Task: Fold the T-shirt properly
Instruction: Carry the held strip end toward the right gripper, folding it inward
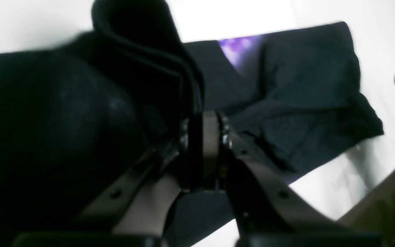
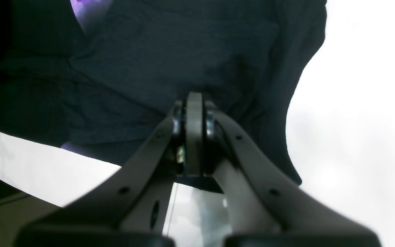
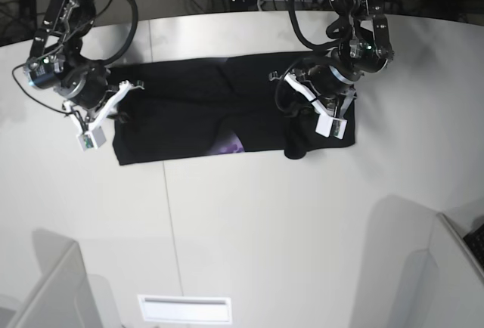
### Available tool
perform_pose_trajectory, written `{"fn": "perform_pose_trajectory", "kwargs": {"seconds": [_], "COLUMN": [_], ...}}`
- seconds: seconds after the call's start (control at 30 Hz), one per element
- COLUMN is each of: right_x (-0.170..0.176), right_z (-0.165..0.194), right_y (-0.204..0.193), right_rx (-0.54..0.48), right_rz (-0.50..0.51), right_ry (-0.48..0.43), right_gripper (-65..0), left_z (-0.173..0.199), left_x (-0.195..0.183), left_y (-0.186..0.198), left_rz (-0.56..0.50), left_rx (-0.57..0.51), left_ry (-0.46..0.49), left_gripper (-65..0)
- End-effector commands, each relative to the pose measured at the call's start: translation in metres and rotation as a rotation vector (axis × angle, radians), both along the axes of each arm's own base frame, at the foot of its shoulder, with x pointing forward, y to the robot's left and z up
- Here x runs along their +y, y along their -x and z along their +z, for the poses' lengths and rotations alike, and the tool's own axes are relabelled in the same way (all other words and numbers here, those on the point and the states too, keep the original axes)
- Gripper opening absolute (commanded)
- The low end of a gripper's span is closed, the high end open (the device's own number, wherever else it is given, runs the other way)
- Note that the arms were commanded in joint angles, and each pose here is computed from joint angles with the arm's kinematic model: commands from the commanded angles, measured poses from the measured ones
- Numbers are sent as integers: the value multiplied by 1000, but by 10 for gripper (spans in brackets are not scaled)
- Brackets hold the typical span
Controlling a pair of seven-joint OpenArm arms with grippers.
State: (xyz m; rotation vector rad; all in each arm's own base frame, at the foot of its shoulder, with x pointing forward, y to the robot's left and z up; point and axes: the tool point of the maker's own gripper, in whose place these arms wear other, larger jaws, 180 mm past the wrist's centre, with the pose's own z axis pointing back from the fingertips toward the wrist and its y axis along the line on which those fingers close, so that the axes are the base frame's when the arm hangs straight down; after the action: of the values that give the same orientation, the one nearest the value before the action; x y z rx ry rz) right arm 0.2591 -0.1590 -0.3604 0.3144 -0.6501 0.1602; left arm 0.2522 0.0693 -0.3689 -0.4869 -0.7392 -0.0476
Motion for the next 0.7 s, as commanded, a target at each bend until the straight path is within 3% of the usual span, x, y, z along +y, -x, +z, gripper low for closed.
{"fn": "perform_pose_trajectory", "kwargs": {"seconds": [0.0,0.53,0.67], "right_x": [-1,-2,-2], "right_z": [11,11,11], "right_y": [-7,-8,-9], "right_rx": [-47,-46,-49], "right_rz": [2,1,1], "right_ry": [-2,-4,-4], "right_gripper": [-650,-650,-650], "left_z": [7,5,7], "left_x": [-4,-21,-39], "left_y": [-5,-1,2], "left_rz": [0,-22,-72], "left_rx": [-29,-15,-18], "left_ry": [24,59,74], "left_gripper": [-650,-650,-650]}}
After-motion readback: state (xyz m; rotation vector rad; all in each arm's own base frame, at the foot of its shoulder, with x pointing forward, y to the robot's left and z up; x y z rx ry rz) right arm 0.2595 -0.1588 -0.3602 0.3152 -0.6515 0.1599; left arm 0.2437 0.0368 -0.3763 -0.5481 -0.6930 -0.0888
